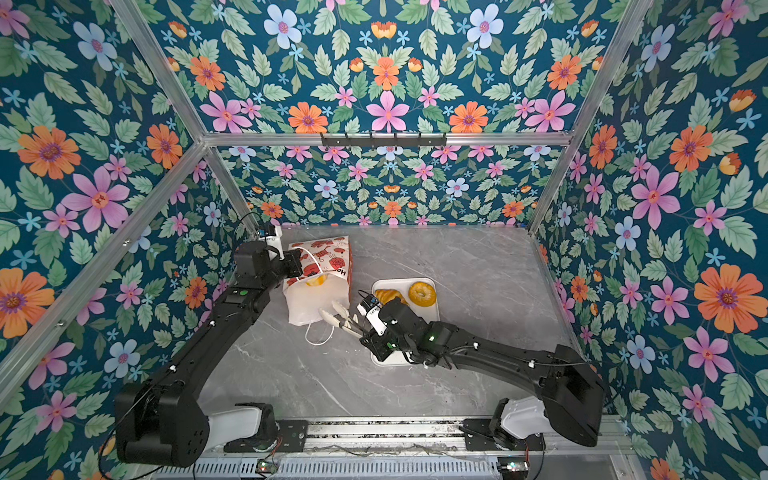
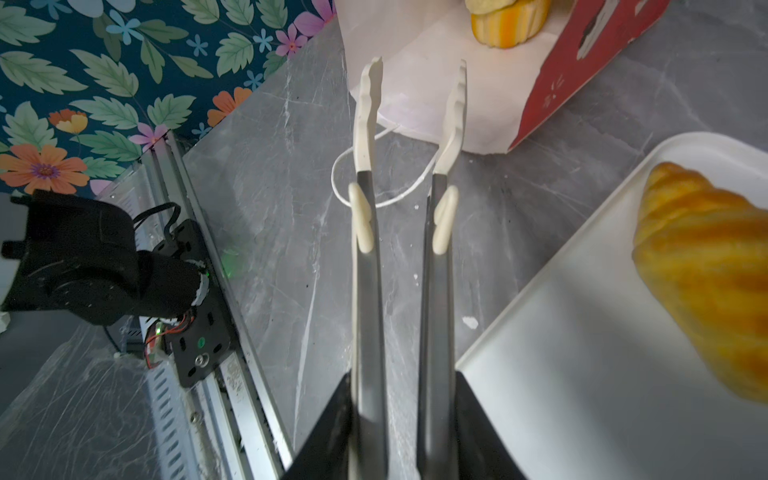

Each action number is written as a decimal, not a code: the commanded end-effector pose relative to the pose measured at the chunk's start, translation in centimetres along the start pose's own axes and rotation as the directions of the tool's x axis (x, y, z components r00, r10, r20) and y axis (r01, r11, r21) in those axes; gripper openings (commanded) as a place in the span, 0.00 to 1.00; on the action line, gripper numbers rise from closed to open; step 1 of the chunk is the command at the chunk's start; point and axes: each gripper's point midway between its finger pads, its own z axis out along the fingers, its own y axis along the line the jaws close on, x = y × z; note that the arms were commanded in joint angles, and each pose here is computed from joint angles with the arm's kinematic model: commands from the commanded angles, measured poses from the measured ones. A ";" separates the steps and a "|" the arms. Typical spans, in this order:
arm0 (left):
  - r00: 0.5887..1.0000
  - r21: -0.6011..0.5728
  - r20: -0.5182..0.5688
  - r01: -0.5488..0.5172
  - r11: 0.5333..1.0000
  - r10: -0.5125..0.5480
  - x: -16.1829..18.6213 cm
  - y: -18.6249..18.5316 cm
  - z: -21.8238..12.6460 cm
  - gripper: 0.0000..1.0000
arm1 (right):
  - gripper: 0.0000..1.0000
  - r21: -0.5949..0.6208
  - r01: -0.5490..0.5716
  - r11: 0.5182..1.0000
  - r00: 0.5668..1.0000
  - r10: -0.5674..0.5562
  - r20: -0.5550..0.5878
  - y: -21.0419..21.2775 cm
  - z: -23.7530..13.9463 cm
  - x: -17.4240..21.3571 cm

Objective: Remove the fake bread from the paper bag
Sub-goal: 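Reach the open tongs with the right gripper into the paper bag, then close the tongs on the pale yellow bread roll inside the bag, then pull the bread roll out with the tongs and carry it over the tray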

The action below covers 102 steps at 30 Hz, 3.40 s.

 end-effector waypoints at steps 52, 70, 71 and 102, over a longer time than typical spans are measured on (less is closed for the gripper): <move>0.999 0.048 -0.036 -0.021 0.999 0.022 -0.4 -2.2 -0.3 0.00 | 0.42 0.275 0.207 0.939 0.975 -0.222 0.024 -7.2 13.3 -7.1; 0.999 0.042 -0.035 -0.020 0.999 0.022 -0.4 -2.1 -0.4 0.00 | 0.40 0.258 0.175 0.950 0.982 -0.189 0.031 -6.9 14.0 -6.7; 0.999 0.043 -0.036 -0.021 0.999 0.022 -0.3 -2.1 -0.4 0.00 | 0.40 0.259 0.175 0.950 0.981 -0.189 0.031 -6.9 14.1 -6.8; 0.999 0.030 -0.044 -0.013 0.999 0.015 0.1 -1.8 0.2 0.00 | 0.24 0.275 0.197 0.941 0.973 -0.221 0.060 -6.2 11.7 -7.1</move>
